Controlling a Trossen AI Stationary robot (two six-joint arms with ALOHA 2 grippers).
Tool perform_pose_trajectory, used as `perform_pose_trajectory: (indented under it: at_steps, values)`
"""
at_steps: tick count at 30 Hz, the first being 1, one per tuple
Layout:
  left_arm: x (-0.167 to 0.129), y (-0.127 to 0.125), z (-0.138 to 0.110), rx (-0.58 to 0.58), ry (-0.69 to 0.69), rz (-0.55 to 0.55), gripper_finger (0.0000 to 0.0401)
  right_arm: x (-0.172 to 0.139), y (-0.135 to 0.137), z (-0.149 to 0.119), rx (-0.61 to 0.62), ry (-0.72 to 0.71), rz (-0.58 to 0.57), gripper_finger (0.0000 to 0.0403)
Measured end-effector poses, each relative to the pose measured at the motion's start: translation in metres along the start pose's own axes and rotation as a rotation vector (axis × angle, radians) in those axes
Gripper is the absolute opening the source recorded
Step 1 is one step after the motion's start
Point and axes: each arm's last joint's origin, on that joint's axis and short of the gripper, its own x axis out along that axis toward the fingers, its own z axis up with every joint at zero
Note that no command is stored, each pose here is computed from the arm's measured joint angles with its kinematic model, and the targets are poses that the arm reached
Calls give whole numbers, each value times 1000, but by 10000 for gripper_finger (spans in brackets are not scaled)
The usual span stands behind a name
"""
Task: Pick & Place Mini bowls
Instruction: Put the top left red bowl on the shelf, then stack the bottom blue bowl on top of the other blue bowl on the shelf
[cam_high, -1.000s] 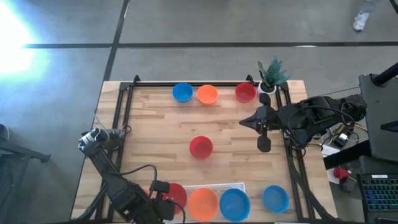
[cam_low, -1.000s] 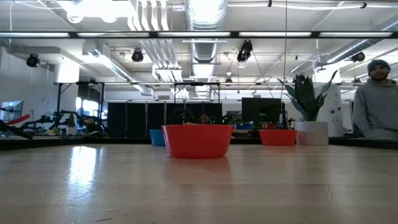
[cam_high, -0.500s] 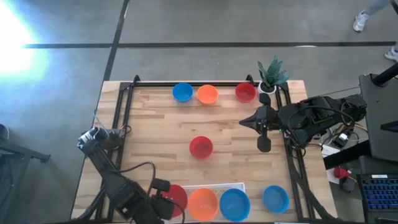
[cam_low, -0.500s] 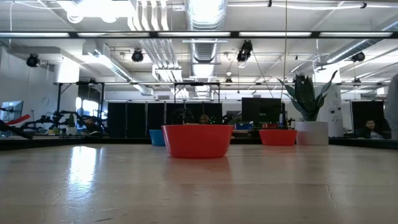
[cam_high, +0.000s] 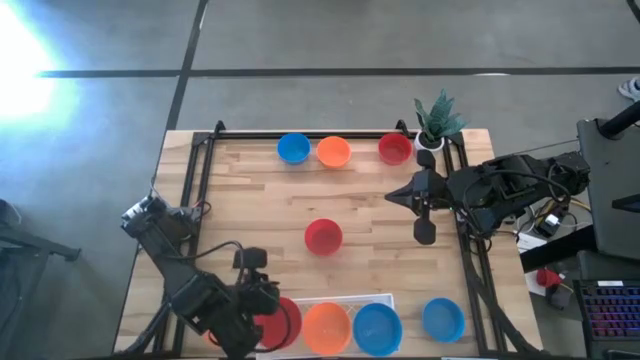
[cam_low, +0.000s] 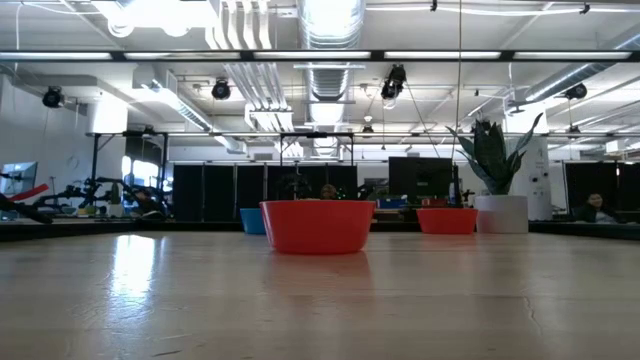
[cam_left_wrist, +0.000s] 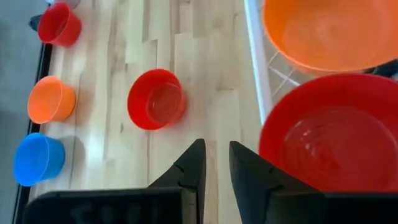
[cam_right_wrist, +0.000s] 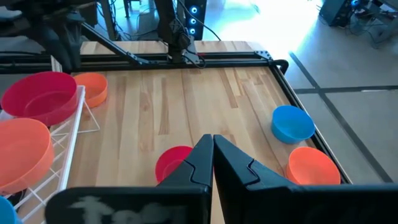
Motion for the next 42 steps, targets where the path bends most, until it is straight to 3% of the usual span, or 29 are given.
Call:
perform_pose_trajectory:
  at_steps: [7, 11, 24, 31, 36, 42]
  values:
    - [31, 1, -11, 5, 91, 65, 64, 0, 0, 0, -2, 0, 1, 8]
    - [42, -1, -15, 22, 164, 13, 64, 0, 0, 0, -4, 0, 1, 8]
    - [42, -7, -13, 68, 191, -127, 64, 0, 0, 0, -5, 0, 1, 8]
    - [41, -7, -12, 68, 180, -138, 64, 0, 0, 0, -9, 0, 1, 8]
    - [33, 3, -11, 71, 113, -59, 64, 0, 0, 0, 4, 0, -4, 8]
    - [9, 28, -10, -19, -45, 106, 64, 0, -3, 0, 64, -15, -97, 8]
